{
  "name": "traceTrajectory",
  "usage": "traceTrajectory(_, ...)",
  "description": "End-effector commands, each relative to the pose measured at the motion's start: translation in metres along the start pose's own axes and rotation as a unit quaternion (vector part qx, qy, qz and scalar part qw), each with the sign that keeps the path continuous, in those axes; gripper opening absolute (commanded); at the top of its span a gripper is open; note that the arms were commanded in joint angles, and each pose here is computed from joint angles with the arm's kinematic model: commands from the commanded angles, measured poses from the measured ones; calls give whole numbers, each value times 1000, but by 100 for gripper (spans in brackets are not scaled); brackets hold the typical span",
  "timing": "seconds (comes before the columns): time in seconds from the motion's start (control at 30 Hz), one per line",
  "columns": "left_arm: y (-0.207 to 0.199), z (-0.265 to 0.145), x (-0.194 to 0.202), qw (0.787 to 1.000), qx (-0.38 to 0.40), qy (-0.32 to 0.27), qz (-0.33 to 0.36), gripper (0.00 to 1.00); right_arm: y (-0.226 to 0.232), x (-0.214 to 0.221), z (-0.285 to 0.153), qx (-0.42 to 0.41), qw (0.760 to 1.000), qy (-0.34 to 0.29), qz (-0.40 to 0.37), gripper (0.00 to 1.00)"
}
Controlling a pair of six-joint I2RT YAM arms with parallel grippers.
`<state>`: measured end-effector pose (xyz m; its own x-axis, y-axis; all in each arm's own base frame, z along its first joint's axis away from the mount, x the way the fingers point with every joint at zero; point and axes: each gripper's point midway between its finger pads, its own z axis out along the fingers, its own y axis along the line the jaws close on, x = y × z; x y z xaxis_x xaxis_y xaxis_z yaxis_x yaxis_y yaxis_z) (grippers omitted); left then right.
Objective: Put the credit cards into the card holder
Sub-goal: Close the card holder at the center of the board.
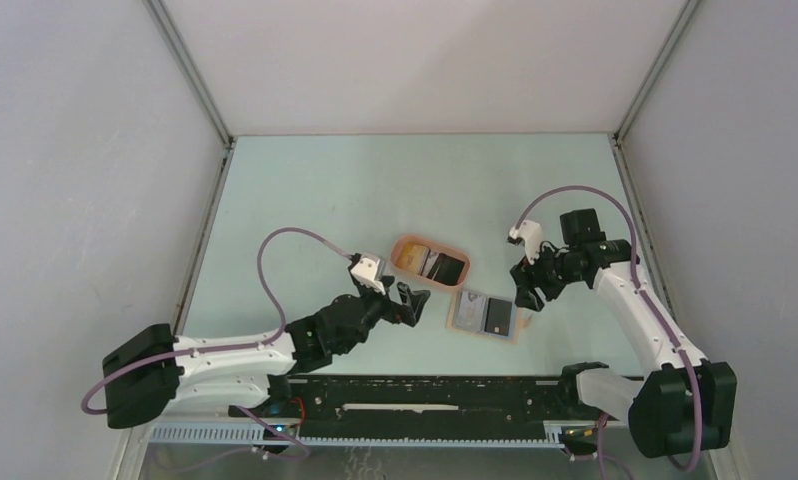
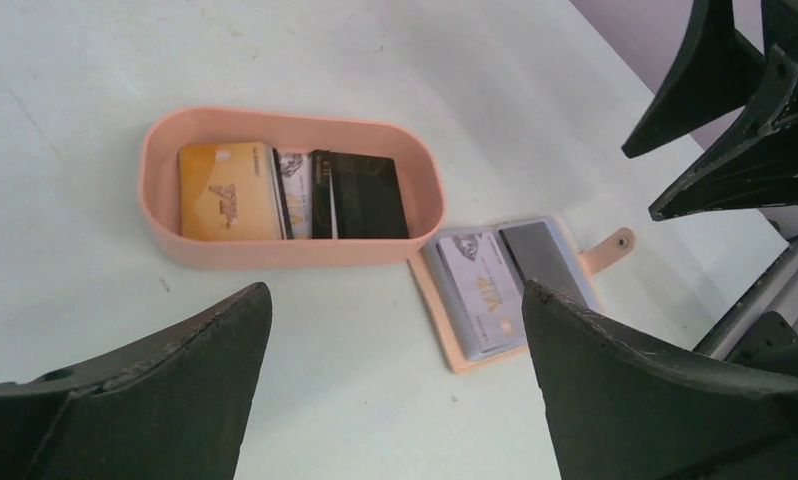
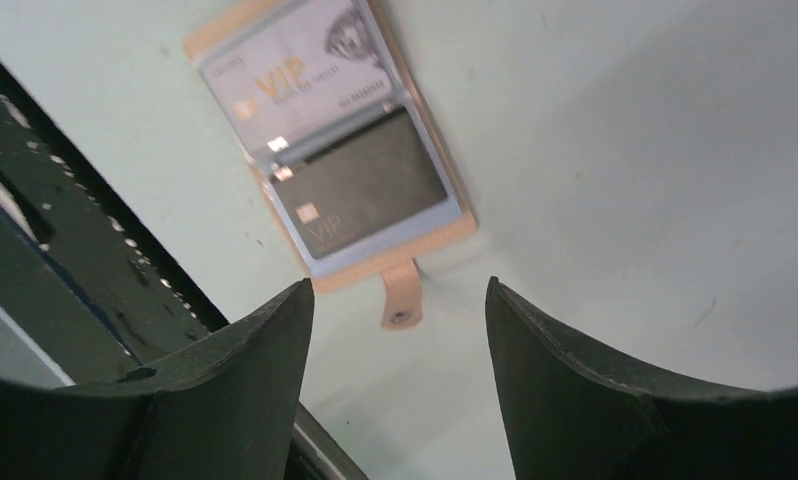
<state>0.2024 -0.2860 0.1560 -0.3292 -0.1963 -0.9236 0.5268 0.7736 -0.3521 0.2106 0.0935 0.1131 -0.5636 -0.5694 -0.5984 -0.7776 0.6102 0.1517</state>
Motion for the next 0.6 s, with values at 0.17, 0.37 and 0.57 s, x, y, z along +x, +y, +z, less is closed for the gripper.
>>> traceTrajectory(0.17,-3,-7,19,998,39,6,-56,100,-13,47,15,23,993,110,45,72)
traceTrajectory(0.37,-11,-4,41,995,64,36,-74,95,-8,59,25,9,988,148,45,71)
traceTrajectory(0.57,-13,-2,47,993,70,40,-82,94,-8,69,35,2,982,181,54,59)
